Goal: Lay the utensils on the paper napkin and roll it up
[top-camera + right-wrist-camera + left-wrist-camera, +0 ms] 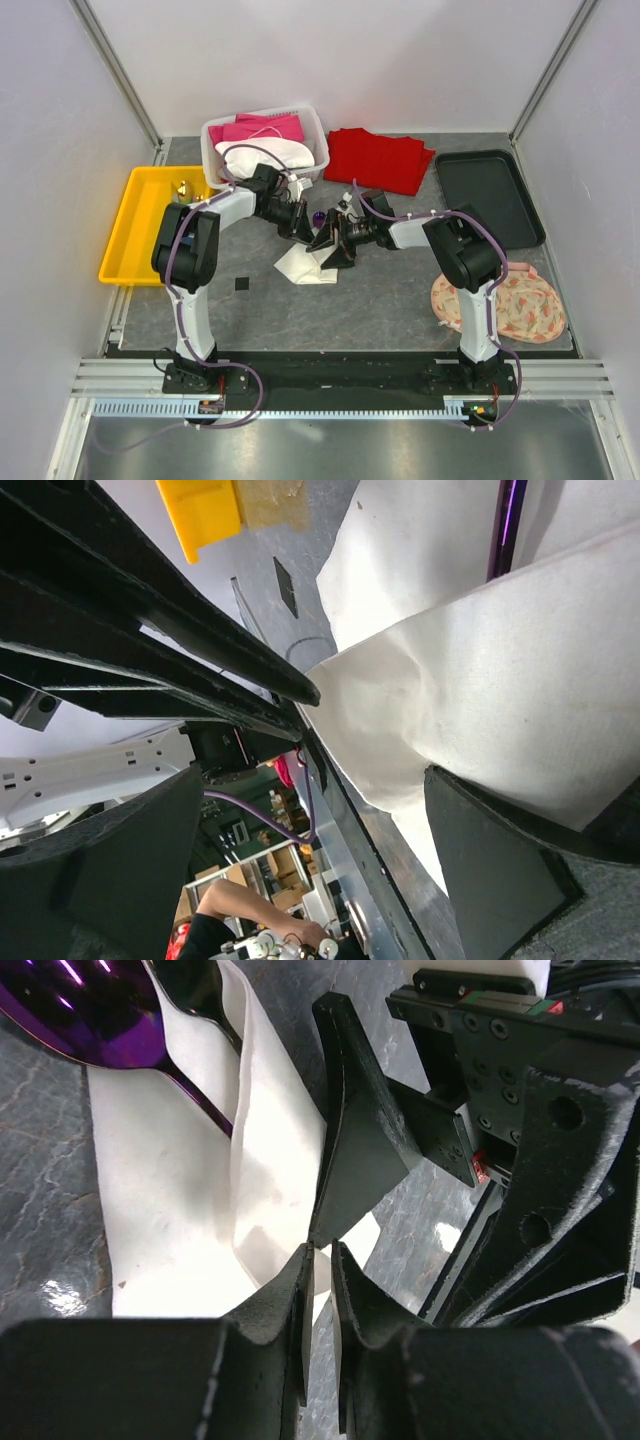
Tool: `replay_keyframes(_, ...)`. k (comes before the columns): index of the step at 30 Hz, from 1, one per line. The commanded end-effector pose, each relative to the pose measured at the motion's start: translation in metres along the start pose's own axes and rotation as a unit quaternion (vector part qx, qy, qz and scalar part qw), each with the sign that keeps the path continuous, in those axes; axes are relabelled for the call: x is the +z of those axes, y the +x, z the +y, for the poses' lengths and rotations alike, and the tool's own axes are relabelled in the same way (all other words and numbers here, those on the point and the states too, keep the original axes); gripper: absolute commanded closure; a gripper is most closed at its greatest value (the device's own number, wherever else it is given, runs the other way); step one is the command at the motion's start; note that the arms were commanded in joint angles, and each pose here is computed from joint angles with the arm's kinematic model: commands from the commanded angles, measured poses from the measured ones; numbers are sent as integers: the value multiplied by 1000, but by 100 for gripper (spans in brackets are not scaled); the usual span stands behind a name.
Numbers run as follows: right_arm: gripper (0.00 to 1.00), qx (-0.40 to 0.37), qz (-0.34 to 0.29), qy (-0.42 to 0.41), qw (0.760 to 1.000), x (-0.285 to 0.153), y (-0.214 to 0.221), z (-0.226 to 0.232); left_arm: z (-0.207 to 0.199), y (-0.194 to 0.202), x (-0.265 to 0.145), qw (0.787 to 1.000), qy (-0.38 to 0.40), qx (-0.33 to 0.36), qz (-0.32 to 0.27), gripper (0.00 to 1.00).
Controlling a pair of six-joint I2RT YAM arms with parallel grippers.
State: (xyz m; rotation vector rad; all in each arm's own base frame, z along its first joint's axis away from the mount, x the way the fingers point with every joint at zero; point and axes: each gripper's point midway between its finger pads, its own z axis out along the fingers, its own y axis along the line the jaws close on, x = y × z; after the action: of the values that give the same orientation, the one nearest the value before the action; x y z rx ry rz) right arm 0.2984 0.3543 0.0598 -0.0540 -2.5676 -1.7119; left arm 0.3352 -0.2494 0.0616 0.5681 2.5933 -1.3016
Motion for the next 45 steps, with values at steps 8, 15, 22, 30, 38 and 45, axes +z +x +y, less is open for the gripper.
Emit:
replay_keyframes(8,2,-31,-5,-2,1000,1,-3,5,5,26,1,1000,-13,-8,23,86)
replay_keyframes(15,12,-57,-33,-8,998,-7,-18,29,17,33,6,999,-31,-21,31,91)
replay_keyframes(22,28,-90,-93,33,991,-27,-48,51,21,33,8,999,-38,-24,30,95)
replay_keyframes(30,61,-139,-129,165,968,-40,-72,26,32,36,10,997,-61,-37,30,98)
replay_keyframes(38,85,-165,-135,235,948,-33,-81,8,34,35,12,997,-63,-40,28,98)
replay_keyframes(45,87,-191,-131,259,938,-13,-85,13,35,38,13,997,-64,-42,31,98)
